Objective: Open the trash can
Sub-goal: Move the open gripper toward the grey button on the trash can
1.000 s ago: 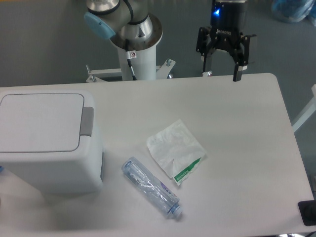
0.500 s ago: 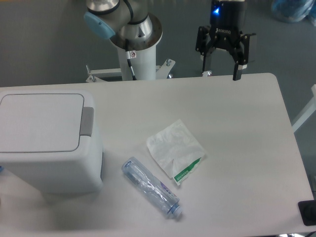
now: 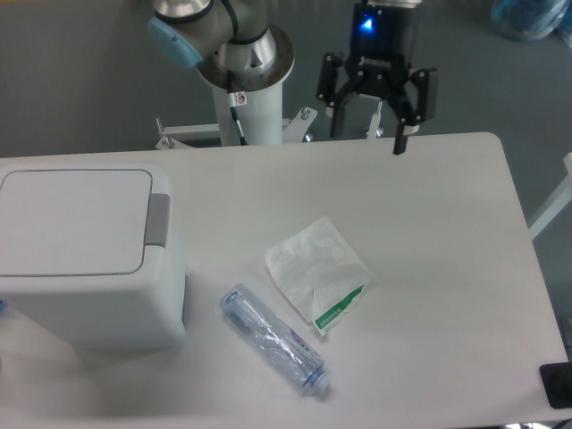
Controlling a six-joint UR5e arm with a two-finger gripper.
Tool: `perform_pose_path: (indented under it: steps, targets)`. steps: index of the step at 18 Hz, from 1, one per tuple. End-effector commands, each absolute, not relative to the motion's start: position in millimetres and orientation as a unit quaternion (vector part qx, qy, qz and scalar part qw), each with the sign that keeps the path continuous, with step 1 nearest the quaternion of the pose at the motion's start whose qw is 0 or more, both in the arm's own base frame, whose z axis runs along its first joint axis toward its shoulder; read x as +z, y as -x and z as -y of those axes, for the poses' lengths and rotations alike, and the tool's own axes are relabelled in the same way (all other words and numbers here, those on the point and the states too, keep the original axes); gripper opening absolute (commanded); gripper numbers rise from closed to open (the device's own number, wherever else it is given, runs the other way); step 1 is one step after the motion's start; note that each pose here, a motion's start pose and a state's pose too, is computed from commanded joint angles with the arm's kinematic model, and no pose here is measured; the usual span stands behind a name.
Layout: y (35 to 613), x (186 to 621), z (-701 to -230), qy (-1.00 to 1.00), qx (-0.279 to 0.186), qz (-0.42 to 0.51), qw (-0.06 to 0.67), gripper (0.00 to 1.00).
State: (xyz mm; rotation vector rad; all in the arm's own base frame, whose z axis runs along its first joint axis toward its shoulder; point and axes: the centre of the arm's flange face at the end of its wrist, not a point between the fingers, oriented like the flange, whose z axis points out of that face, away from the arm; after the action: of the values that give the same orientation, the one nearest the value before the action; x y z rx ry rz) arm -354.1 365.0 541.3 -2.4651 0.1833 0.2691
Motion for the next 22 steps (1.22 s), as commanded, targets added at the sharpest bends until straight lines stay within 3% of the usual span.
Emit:
perform_pose_path:
  steps: [6,22]
  targets:
    - [321,541,-419,0.929,0.046,0.056,0.363,1.00]
    - [280,507,-479,0.925,-0.043,0.133,0.353,1.00]
